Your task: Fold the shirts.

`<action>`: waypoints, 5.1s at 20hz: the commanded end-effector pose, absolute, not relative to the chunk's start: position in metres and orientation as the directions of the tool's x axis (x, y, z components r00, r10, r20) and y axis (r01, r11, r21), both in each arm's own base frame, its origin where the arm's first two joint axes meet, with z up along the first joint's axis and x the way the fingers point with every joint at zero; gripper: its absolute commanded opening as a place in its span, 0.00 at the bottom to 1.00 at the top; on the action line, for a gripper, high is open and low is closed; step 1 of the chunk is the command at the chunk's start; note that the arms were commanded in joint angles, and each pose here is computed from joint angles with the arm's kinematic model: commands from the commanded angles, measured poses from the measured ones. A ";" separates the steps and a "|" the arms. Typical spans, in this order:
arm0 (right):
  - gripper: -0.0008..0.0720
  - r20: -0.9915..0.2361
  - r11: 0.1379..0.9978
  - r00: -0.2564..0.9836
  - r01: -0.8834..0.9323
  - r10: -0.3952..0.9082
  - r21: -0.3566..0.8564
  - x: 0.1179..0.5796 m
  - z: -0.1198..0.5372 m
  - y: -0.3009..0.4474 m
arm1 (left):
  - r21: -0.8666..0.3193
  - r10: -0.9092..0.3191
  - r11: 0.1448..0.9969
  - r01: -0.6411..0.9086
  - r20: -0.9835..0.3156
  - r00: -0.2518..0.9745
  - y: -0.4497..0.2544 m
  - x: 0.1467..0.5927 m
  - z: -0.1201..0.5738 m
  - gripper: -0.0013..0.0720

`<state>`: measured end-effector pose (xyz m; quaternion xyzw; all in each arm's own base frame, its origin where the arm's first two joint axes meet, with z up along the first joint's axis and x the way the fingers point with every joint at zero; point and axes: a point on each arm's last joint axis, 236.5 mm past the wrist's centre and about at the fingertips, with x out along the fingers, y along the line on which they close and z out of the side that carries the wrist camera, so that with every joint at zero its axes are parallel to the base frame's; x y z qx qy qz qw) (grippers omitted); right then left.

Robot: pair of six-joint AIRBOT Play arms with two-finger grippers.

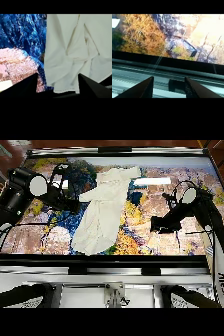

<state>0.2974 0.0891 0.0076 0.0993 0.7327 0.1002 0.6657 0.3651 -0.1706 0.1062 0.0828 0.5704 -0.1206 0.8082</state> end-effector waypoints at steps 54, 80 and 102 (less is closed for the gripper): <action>0.71 -0.950 0.951 -0.038 -0.003 0.309 0.309 0.311 0.009 0.096 | -0.317 -0.339 0.940 0.127 -0.914 0.222 -0.217 0.474 -0.051 0.09; 0.71 -0.670 0.972 0.720 0.234 -0.181 -0.011 0.403 0.275 -0.026 | -0.578 -0.832 0.517 0.631 -0.512 0.213 -0.482 0.323 0.128 0.44; 0.93 -0.933 0.981 0.312 0.011 0.182 0.195 0.424 0.123 0.068 | -0.501 -0.498 0.852 0.153 -0.865 -0.056 -0.223 0.426 -0.081 0.97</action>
